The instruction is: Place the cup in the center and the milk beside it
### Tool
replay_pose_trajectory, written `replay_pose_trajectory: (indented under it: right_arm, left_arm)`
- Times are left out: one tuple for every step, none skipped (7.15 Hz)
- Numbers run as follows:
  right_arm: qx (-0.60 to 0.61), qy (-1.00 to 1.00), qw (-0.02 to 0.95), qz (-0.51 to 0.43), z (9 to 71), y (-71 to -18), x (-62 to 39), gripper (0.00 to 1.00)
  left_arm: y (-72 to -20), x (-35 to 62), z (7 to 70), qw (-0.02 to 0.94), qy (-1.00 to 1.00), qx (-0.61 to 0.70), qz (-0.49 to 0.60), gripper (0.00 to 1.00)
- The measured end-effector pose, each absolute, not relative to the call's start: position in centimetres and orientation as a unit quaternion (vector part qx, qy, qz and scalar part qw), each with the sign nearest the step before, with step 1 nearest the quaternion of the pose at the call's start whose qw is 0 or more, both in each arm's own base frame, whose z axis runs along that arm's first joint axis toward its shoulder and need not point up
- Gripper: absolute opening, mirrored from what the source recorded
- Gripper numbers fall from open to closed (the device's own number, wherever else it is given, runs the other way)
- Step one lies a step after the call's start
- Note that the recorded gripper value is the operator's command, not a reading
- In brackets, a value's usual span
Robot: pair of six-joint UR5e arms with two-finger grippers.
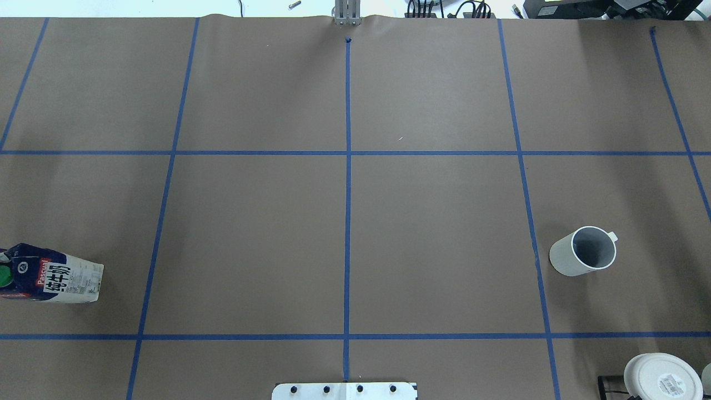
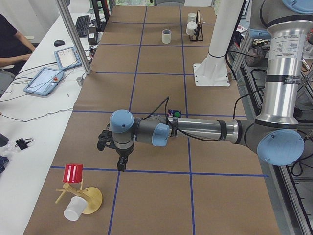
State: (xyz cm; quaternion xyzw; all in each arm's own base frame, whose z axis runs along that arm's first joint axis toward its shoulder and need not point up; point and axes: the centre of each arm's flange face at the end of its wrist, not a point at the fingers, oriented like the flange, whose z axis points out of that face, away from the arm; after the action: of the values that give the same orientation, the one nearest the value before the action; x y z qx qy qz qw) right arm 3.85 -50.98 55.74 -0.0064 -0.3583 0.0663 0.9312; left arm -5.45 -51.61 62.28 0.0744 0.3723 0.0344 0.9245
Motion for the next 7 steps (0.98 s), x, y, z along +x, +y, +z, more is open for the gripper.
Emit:
replay_pose_trajectory:
  right_arm:
    - [0.015,-0.372,0.928,0.030,52.6,-52.5,1.0,1.00]
    - [0.035,-0.394,0.919,-0.011,50.6,-53.1,-2.1,1.00]
    - [0.061,-0.419,0.905,-0.051,49.0,-52.9,-5.3,1.00]
    - [0.076,-0.437,0.893,-0.075,47.7,-52.2,-8.3,1.00]
    - [0.075,-0.451,0.885,-0.085,46.4,-50.9,-11.0,1.00]
    - [0.060,-0.458,0.882,-0.088,46.0,-48.9,-13.3,1.00]
    - [0.040,-0.461,0.882,-0.087,46.1,-46.8,-14.9,1.00]
  left_arm:
    - [-51.4,-5.4,62.3,0.924,0.373,0.076,0.037,0.99]
    - [-51.2,-5.4,62.5,0.924,0.373,0.080,0.039,0.99]
    - [-50.8,-5.4,62.8,0.923,0.373,0.085,0.041,0.99]
    - [-50.6,-5.4,63.0,0.923,0.373,0.088,0.042,0.99]
    - [-50.5,-5.4,63.2,0.922,0.373,0.089,0.043,0.99]
    - [-50.4,-5.4,63.2,0.922,0.373,0.090,0.043,0.99]
    - [-50.4,-5.5,63.1,0.922,0.373,0.091,0.043,0.99]
